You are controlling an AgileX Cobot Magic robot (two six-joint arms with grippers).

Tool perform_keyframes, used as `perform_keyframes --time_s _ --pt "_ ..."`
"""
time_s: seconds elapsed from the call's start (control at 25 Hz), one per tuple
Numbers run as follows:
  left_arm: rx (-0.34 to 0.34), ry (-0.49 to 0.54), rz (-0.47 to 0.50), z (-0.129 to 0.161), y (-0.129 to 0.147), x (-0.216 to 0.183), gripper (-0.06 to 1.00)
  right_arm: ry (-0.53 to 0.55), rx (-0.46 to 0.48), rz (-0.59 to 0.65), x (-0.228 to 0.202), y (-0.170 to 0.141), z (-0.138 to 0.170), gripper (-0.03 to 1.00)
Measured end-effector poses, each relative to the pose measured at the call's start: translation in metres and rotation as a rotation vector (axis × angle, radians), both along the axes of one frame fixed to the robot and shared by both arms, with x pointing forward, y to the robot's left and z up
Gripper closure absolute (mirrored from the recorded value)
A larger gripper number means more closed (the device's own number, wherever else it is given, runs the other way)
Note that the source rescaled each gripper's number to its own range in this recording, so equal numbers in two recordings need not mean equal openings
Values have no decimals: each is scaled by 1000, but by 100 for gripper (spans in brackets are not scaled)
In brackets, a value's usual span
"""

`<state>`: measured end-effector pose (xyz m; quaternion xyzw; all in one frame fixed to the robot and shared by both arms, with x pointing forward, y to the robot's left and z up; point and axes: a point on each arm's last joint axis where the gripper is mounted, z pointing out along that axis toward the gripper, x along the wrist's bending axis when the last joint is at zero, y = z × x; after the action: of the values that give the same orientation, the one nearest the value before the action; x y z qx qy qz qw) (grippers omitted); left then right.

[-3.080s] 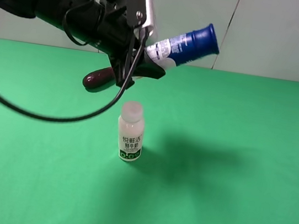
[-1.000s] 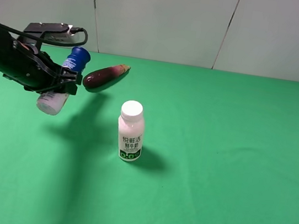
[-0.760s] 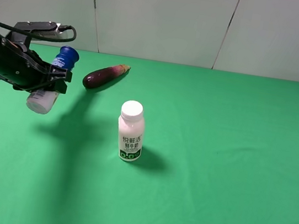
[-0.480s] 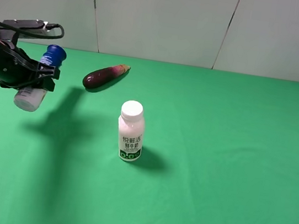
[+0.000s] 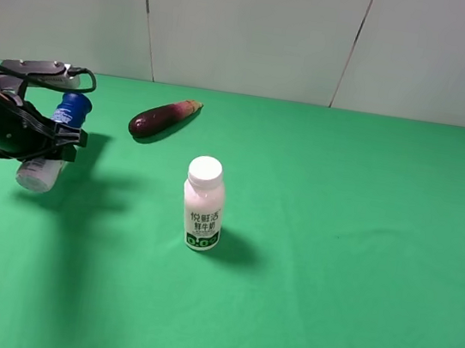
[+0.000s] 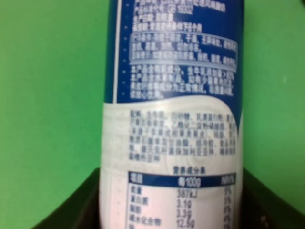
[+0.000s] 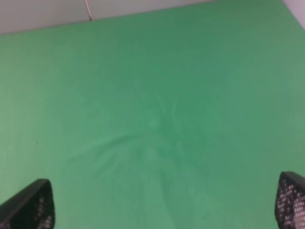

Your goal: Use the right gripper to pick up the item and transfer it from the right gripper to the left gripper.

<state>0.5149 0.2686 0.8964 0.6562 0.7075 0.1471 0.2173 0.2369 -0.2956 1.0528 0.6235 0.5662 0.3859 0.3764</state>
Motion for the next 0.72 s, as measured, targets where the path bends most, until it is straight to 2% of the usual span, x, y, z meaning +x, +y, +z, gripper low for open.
perform_keyframes --time_s 0.4,0.72 --pt "14 71 27 -24 7 -4 94 0 0 0 0 0 0 -3" --pt "15 69 28 -24 7 -3 93 0 0 0 0 0 0 -3"
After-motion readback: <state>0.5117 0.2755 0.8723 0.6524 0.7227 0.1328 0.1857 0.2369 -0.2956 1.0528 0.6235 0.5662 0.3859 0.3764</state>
